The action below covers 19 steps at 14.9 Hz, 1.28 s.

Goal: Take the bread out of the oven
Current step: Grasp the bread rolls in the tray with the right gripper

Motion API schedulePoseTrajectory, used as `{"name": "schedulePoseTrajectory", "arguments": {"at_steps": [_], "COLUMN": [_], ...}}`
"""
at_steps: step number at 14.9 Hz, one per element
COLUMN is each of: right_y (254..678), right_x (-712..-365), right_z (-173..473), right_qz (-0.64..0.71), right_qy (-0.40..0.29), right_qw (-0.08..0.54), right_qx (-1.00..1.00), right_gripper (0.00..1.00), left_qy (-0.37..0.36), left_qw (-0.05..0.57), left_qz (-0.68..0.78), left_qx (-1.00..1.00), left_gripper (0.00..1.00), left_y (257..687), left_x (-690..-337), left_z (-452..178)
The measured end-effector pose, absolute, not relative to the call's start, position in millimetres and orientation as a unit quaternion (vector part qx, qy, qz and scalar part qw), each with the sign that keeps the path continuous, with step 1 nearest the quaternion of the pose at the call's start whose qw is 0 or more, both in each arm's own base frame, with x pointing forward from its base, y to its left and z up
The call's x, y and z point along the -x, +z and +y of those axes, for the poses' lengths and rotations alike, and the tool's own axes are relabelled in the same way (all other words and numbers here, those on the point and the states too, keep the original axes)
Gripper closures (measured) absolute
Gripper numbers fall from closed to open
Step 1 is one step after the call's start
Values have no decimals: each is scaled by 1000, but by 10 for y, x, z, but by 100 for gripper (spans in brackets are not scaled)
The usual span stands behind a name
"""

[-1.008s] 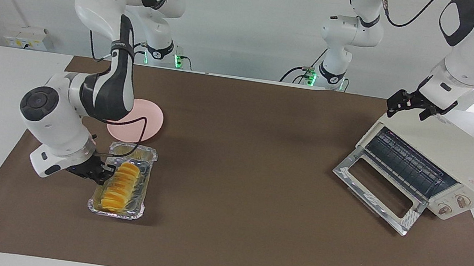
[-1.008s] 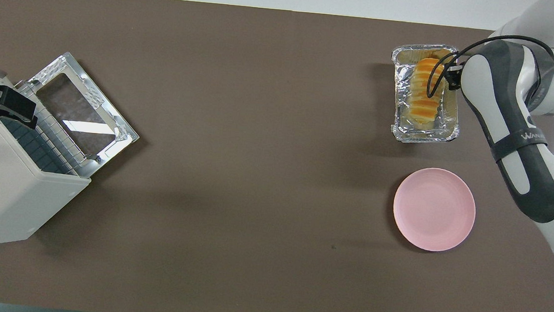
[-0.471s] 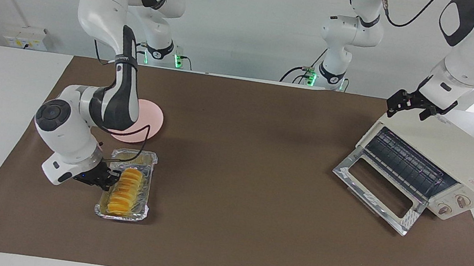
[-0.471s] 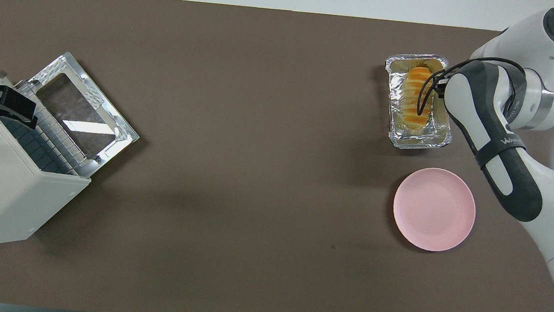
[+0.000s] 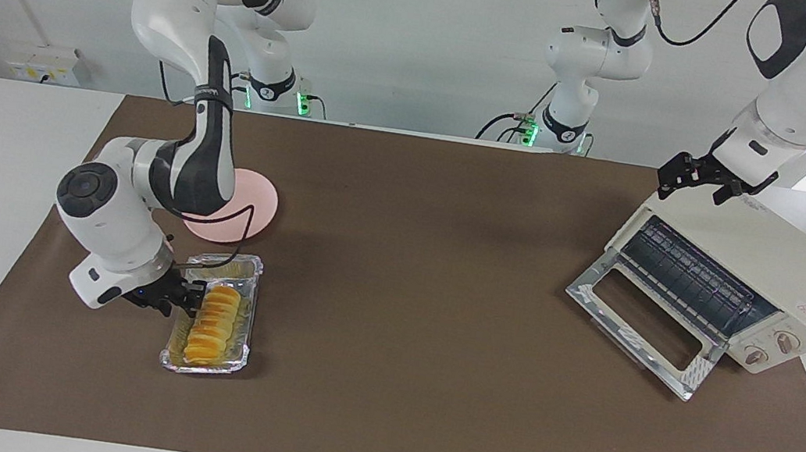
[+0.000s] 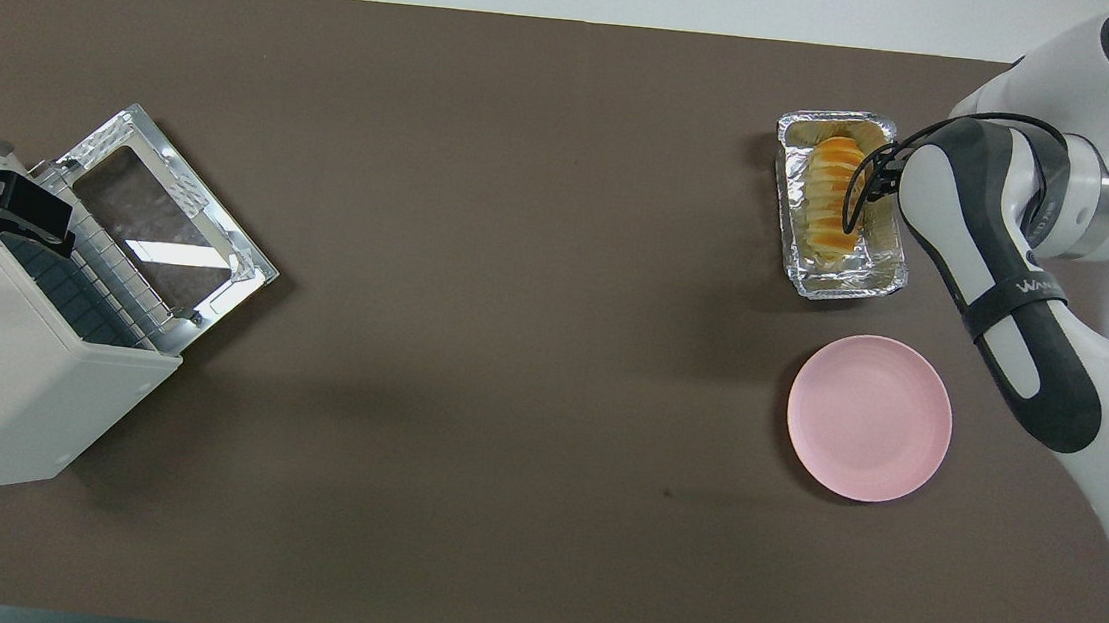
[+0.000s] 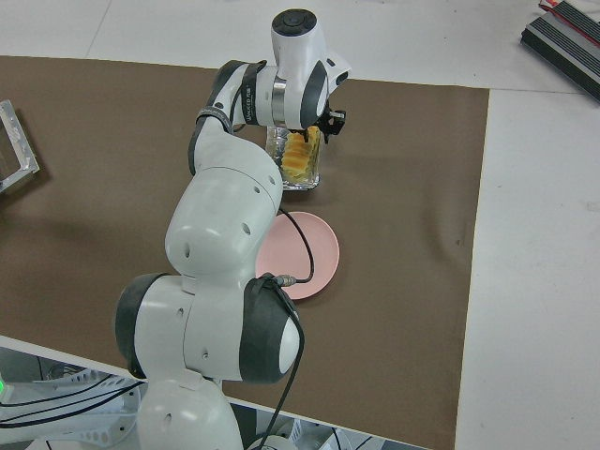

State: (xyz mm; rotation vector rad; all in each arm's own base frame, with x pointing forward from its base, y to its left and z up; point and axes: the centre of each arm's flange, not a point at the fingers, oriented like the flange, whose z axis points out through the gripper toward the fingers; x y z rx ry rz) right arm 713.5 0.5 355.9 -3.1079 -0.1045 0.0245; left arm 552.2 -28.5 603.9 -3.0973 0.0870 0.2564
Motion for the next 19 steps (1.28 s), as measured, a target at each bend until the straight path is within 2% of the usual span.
{"name": "schedulePoseTrajectory", "arguments": {"at_steps": [4, 8, 12, 18, 19], "right_y": [3832, 3750, 3354, 3019, 2995], "right_x": [-7084, -7089, -7060, -6966, -6958], "right_z": [162, 383, 557, 745, 731], "right_qz": [-50, -69, -79, -80, -80], "right_qy": [4, 0, -6, -25, -27], "right_qw": [9, -4, -14, -20, -20], "right_qx": [999, 998, 997, 996, 996], "right_gripper": [1, 0, 0, 0, 7], "left_qy": [82, 82, 82, 82, 82], "left_qw": [16, 16, 16, 16, 16], "left_qz": [28, 28, 28, 28, 28], "left_qx": [996, 996, 996, 996, 996], "left_gripper": [0, 0, 0, 0, 0], "left_y": [6039, 6039, 6039, 6039, 6039], "left_x": [-5522, -5522, -5522, -5522, -5522], "left_z": [-285, -285, -285, -285, -285]}}
